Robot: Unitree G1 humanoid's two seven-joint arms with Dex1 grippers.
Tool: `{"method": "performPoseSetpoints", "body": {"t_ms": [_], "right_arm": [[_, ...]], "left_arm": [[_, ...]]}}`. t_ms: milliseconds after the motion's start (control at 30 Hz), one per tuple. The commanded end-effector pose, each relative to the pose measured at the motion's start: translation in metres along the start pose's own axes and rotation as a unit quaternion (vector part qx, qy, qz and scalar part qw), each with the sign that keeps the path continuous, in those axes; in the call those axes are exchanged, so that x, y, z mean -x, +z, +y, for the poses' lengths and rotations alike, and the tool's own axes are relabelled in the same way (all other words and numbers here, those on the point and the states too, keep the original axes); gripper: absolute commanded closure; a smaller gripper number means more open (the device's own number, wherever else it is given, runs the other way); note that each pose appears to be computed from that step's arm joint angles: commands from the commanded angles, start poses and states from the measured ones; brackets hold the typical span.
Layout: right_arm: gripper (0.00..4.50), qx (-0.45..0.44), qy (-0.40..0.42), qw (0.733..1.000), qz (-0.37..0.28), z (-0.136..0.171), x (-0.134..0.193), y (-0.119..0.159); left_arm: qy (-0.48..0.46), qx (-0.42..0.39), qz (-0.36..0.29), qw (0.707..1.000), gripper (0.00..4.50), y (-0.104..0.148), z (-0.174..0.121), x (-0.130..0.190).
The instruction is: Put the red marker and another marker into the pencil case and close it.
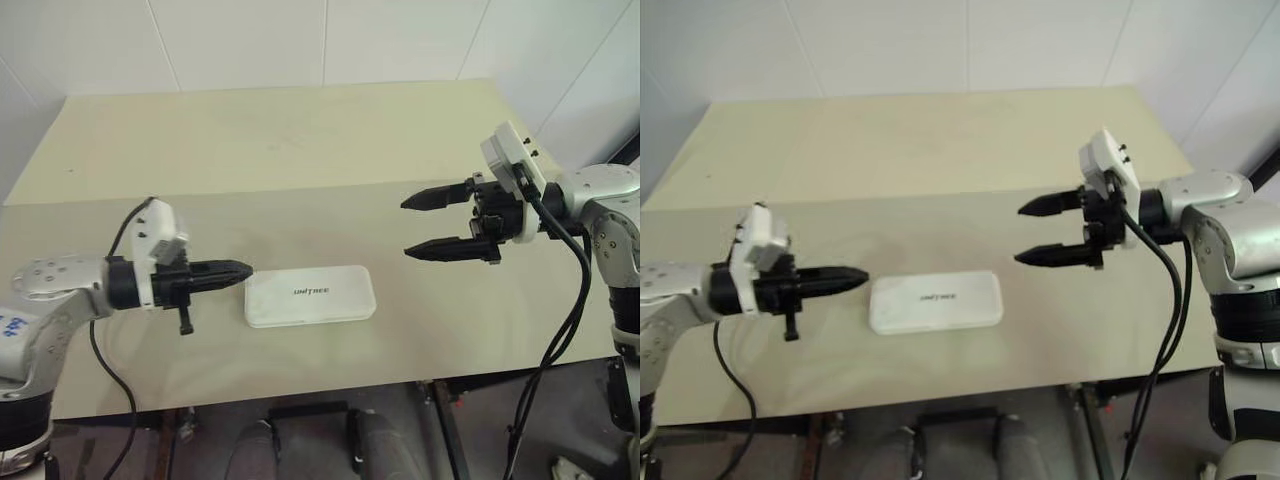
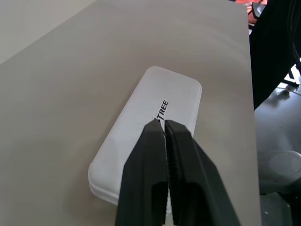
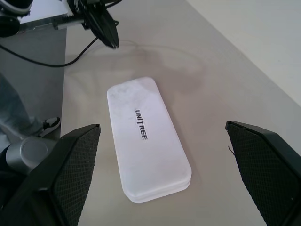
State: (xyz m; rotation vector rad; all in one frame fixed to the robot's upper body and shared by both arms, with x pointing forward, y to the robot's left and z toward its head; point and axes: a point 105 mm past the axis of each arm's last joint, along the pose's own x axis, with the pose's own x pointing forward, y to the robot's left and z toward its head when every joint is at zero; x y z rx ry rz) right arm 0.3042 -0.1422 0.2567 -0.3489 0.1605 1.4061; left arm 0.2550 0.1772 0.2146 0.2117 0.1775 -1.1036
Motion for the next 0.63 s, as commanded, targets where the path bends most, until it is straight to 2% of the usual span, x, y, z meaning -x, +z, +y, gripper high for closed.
{"method": "performPoseSetpoints", "body": {"t_ms": [33,233,367,633], "right_arm": [[0.0,0.015,0.009,1.0,0.025,0.004,0.005,-0.006],[0.0,-0.006,0.015,0.999,0.039,0.006,0.007,-0.021],[0.0,-0.007,0.013,0.999,0.035,0.006,0.007,-0.021],[0.0,-0.015,-0.015,0.999,0.036,-0.005,0.003,-0.025]], "left_arm": [[0.0,-0.009,-0.003,1.0,3.22,0.009,-0.015,0.015],[0.03,0.022,0.002,0.999,1.26,0.002,-0.026,0.036],[0.049,0.029,0.002,0.998,0.02,0.001,-0.026,0.043],[0.113,0.035,-0.005,0.993,0.02,-0.007,-0.013,0.055]]}}
